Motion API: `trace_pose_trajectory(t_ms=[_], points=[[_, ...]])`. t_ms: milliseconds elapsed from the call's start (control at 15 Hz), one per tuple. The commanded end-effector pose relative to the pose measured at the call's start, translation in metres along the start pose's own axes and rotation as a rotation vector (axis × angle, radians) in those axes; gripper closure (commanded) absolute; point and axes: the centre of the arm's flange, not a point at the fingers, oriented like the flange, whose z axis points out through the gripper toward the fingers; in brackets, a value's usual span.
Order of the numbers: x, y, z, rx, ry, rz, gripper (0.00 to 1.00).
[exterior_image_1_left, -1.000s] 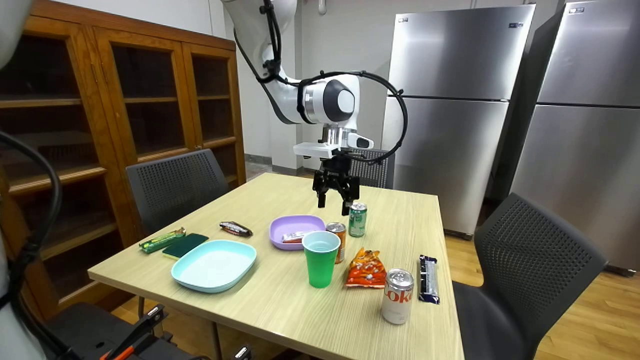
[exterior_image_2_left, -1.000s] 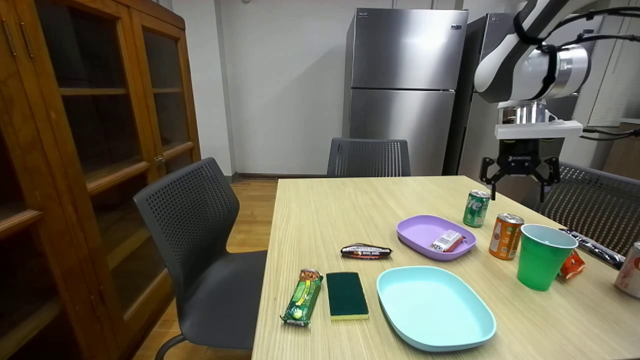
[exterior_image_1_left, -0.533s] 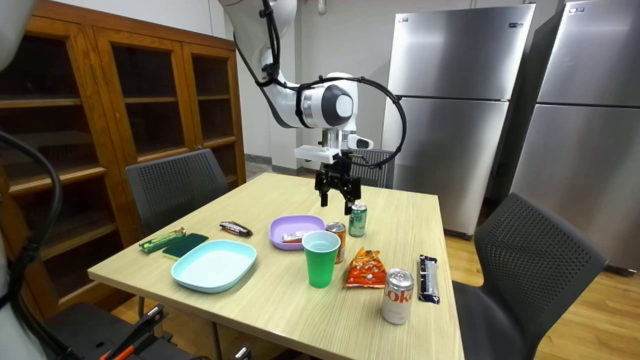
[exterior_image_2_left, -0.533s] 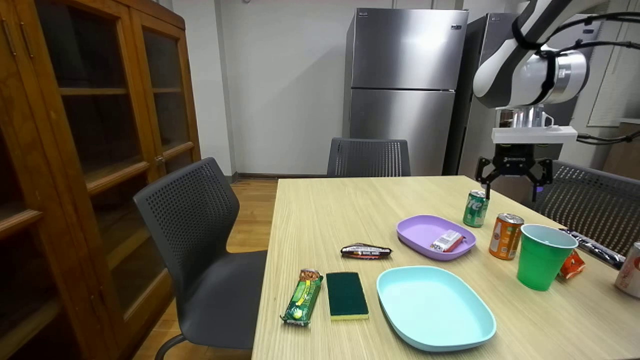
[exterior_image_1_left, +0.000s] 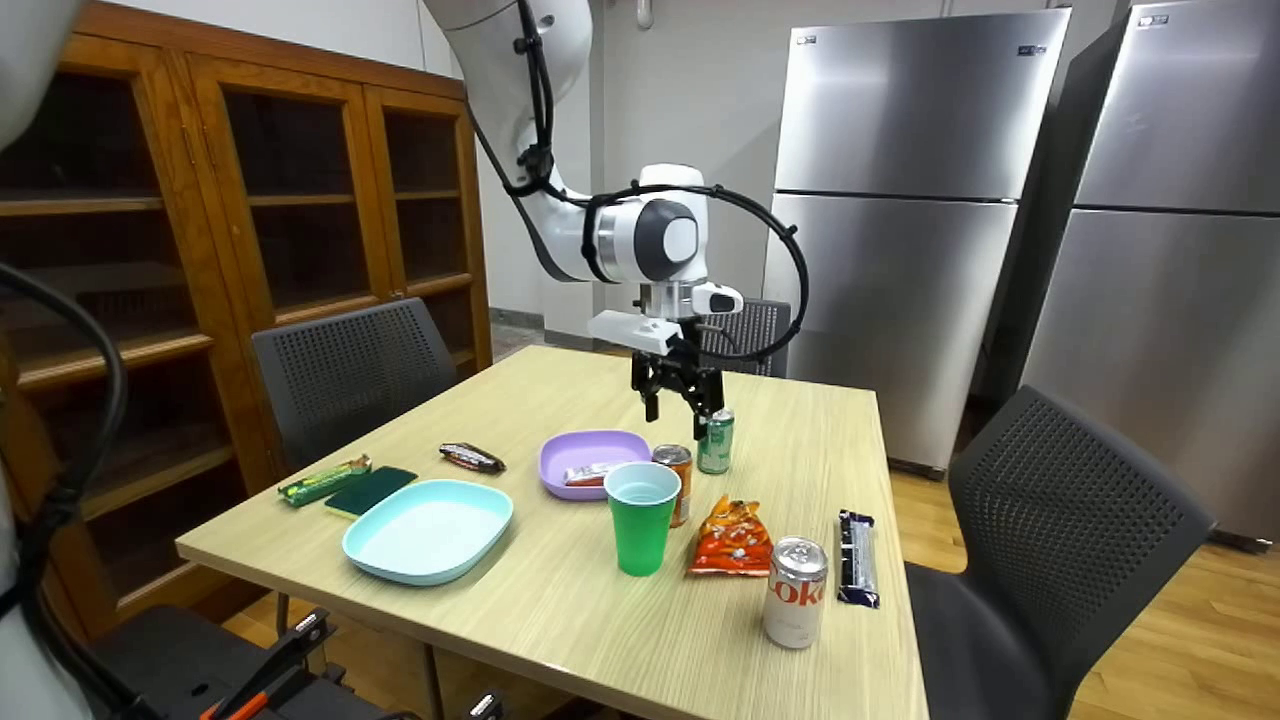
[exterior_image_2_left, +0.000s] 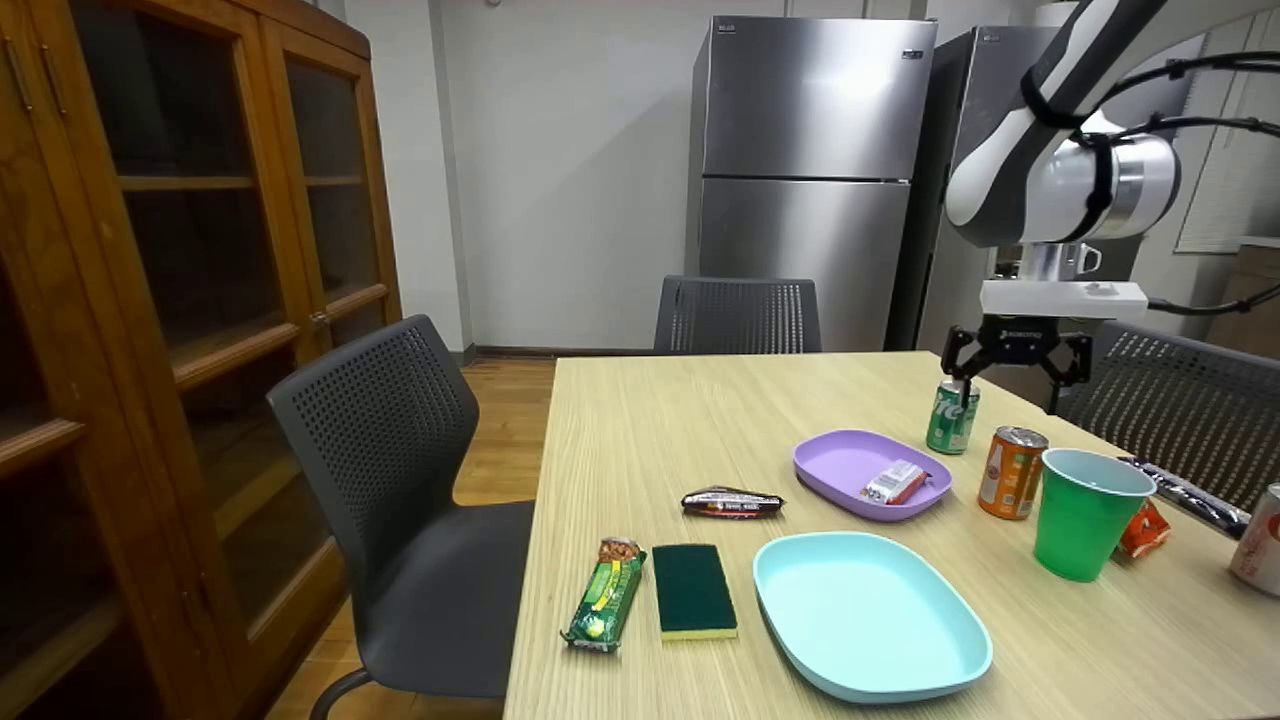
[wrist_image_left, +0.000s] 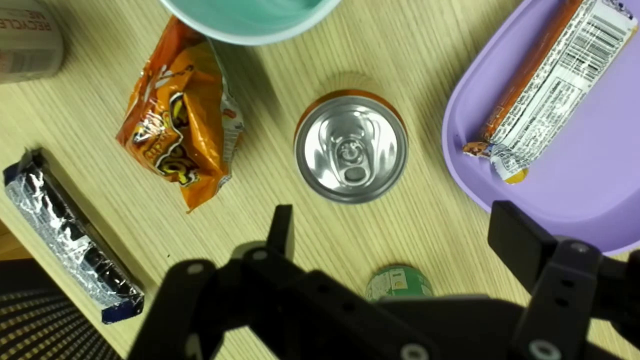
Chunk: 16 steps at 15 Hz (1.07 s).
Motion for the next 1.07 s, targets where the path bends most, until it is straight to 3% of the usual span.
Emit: trace_pose_trajectory(t_ms=[0, 1000], points=[[-0.009, 0.008, 0.0, -0.014, 0.019, -0.032, 0.0], [-0.016, 0.01, 0.047, -0.077, -0.042, -0.059, 0.0]])
